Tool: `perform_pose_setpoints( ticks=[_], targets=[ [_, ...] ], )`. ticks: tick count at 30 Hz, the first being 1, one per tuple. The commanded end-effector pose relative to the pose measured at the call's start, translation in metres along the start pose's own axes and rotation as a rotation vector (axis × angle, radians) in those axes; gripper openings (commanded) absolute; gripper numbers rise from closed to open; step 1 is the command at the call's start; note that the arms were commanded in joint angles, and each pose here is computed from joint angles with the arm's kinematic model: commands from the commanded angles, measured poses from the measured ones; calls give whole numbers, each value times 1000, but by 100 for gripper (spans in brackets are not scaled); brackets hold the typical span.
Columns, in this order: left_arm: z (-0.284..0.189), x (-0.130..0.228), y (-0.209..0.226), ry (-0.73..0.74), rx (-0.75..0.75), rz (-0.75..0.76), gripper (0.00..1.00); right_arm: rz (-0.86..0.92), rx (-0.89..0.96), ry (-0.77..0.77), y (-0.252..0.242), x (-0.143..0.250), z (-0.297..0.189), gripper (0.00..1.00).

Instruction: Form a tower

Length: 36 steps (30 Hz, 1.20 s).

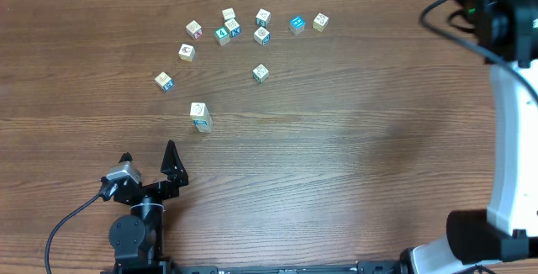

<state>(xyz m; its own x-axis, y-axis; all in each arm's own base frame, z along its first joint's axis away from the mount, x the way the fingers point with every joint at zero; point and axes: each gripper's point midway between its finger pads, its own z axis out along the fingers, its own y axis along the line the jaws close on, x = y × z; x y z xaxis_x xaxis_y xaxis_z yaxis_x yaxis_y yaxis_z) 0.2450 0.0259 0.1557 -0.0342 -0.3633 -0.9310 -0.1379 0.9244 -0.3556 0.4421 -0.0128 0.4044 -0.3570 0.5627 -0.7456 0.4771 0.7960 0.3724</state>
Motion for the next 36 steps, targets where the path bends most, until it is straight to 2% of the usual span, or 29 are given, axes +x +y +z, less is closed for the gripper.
perform_pose_setpoints(
  ticks=[1, 12, 27, 36],
  targets=[
    [0, -1, 0, -7, 2, -7, 99, -20, -101, -31, 27, 1, -40, 100],
    [0, -1, 0, -7, 2, -7, 100, -92, -244, 10, 72, 34, -80, 100],
    [0, -1, 0, -7, 2, -6, 100, -93, -243, 12, 55, 38, -96, 100],
    [0, -1, 0, -7, 2, -7, 99, -127, -187, 72, 26, 65, -96, 100]
  ],
)
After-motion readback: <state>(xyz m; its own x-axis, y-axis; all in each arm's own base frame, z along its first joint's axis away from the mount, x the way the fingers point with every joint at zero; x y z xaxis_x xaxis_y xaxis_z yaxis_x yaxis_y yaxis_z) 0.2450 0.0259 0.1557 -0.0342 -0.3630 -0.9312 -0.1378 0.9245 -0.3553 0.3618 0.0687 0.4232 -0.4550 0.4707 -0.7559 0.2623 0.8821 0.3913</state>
